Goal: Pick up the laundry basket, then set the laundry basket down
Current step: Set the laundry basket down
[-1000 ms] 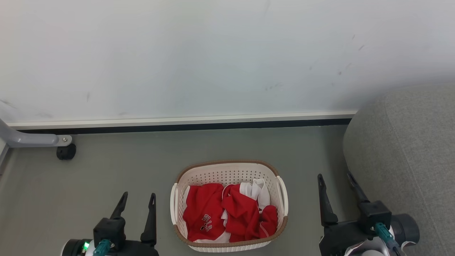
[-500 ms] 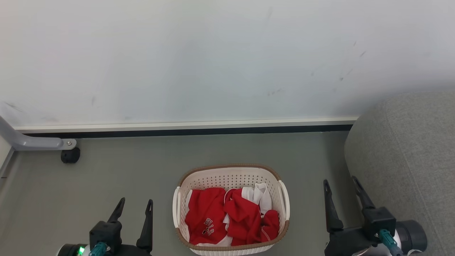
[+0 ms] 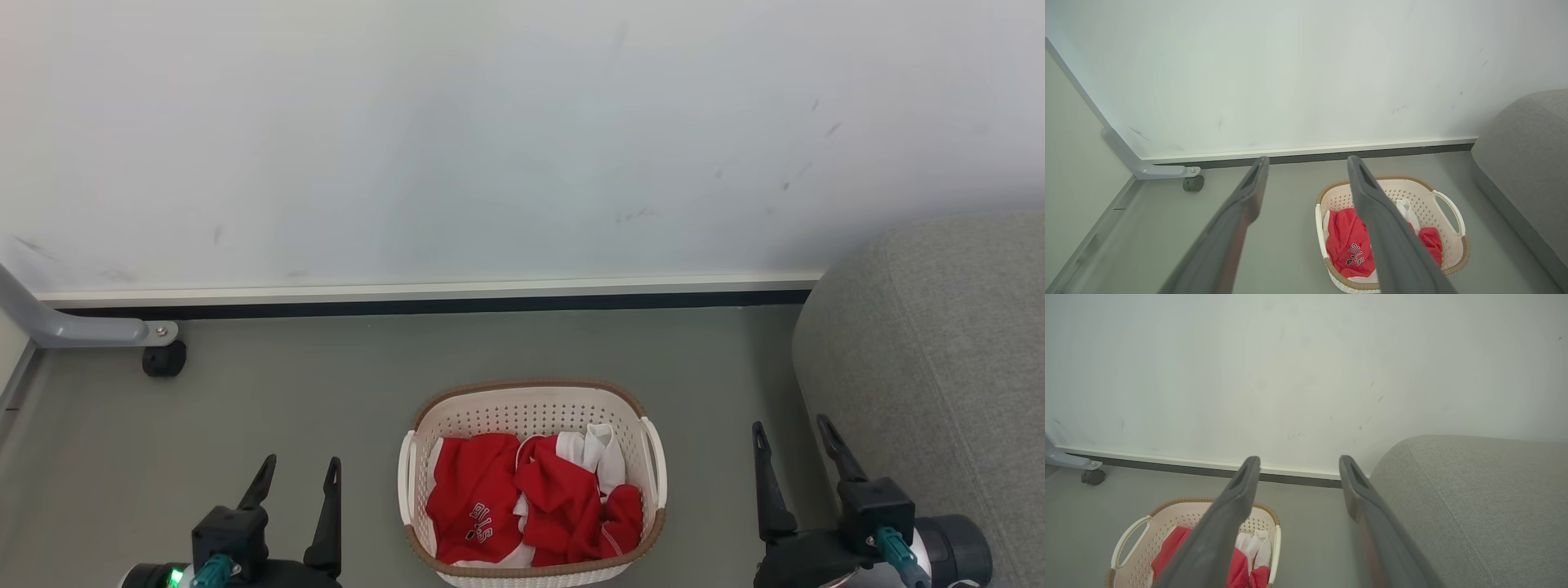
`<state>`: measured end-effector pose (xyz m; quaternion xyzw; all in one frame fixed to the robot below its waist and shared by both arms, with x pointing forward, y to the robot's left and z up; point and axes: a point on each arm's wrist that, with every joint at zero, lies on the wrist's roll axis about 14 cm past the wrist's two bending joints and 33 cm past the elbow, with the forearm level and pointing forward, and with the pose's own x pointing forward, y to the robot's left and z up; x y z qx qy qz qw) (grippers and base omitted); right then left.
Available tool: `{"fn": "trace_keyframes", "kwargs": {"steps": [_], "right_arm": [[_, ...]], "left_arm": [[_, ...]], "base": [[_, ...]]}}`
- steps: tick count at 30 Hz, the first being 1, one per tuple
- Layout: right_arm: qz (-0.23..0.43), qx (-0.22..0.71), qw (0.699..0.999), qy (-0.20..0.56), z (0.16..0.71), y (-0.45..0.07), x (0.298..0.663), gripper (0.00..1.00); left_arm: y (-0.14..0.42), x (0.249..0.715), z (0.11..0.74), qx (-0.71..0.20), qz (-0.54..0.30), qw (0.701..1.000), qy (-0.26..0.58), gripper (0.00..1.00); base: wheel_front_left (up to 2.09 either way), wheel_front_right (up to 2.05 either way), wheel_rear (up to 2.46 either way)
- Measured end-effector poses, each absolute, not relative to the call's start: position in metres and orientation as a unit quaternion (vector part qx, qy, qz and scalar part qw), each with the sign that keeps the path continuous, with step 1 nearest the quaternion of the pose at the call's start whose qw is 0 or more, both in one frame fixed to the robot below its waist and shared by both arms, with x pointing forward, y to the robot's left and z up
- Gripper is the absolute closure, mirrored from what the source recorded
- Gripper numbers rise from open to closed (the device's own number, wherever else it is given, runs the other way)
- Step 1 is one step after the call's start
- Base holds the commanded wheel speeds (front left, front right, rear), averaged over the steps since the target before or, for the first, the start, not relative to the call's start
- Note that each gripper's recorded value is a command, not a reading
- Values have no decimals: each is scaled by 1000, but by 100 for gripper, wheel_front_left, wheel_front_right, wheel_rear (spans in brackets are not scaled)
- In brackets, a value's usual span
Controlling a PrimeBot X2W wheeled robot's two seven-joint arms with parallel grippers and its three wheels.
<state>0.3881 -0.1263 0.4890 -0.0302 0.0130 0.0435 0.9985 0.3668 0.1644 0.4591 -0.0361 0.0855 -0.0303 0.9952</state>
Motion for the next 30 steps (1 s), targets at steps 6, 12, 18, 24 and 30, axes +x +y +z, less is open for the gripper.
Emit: {"fn": "trace_keyframes", "kwargs": {"steps": [6, 12, 18, 24, 30], "right_arm": [[43, -33, 998, 25, 485, -126, 387, 0], [43, -34, 998, 27, 486, -126, 388, 0], [43, -36, 998, 28, 487, -126, 389, 0], [43, -35, 998, 27, 489, -125, 389, 0], [43, -36, 998, 26, 491, -125, 389, 0]], "left_arm": [[168, 365, 459, -40, -24, 995, 89, 0], [168, 366, 463, -43, -22, 995, 84, 0], [170, 367, 464, -44, -17, 995, 84, 0], [171, 367, 466, -45, -15, 995, 84, 0], [172, 367, 466, -44, -14, 995, 84, 0]], "base": [[0, 0, 0], [0, 0, 0], [0, 0, 0], [0, 0, 0], [0, 0, 0]]}}
